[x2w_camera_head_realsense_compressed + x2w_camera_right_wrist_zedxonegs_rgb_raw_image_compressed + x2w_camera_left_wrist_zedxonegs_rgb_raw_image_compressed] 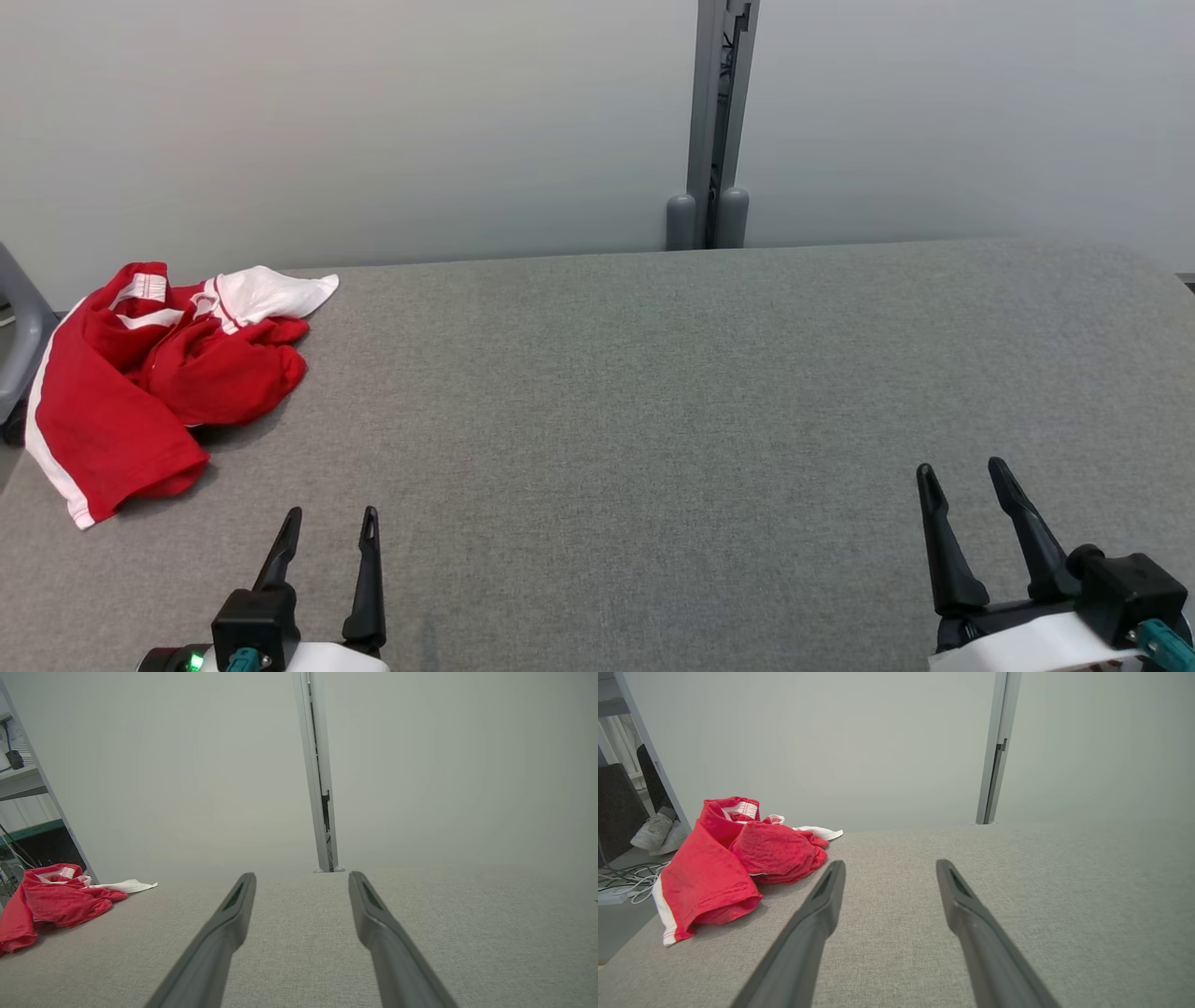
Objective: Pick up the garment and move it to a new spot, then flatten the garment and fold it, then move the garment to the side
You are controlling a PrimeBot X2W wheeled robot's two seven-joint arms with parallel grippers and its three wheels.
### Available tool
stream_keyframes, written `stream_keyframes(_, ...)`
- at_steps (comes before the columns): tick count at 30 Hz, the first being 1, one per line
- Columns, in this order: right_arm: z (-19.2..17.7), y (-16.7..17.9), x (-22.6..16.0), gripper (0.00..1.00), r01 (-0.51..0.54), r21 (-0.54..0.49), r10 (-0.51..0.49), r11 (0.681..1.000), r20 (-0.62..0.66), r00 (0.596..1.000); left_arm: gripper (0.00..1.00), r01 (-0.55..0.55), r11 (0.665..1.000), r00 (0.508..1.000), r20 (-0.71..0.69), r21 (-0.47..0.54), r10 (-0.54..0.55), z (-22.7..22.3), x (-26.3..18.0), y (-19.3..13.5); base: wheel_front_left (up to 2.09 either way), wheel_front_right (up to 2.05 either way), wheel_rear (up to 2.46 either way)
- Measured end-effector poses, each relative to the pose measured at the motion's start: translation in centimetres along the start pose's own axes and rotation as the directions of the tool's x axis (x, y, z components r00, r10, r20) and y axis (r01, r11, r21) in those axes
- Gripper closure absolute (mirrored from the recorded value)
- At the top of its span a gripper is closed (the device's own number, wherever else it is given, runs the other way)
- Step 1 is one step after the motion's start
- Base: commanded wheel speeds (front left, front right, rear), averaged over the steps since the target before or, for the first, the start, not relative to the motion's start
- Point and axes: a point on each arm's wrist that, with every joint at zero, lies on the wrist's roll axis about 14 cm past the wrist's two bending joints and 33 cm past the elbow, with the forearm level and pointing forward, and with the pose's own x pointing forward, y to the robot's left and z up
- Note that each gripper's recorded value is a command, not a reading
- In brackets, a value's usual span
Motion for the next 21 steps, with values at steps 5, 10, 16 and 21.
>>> stream_keyframes(5,-0.9,-0.3,-0.4,0.00,0.005,-0.023,-0.006,1.000,-0.027,1.000,0.00,-0.001,1.000,1.000,0.006,0.028,0.001,0.1,-0.1,0.1,0.00,0.00,0.00)
stream_keyframes(10,-2.0,-0.7,-0.6,0.00,0.016,-0.020,-0.017,1.000,-0.062,0.998,0.00,-0.005,1.000,1.000,0.004,0.028,0.005,0.0,-0.1,0.2,0.00,0.00,0.00)
stream_keyframes(16,-2.2,-0.7,-0.5,0.00,0.017,-0.018,-0.018,1.000,-0.068,0.998,0.00,-0.006,1.000,1.000,0.000,0.026,0.006,-0.1,-0.1,0.2,0.00,0.00,0.00)
stream_keyframes(21,-2.2,-0.7,-0.4,0.00,0.015,-0.019,-0.017,1.000,-0.066,0.998,0.00,-0.005,1.000,1.000,-0.002,0.025,0.005,-0.2,-0.1,0.2,0.00,0.00,0.00)
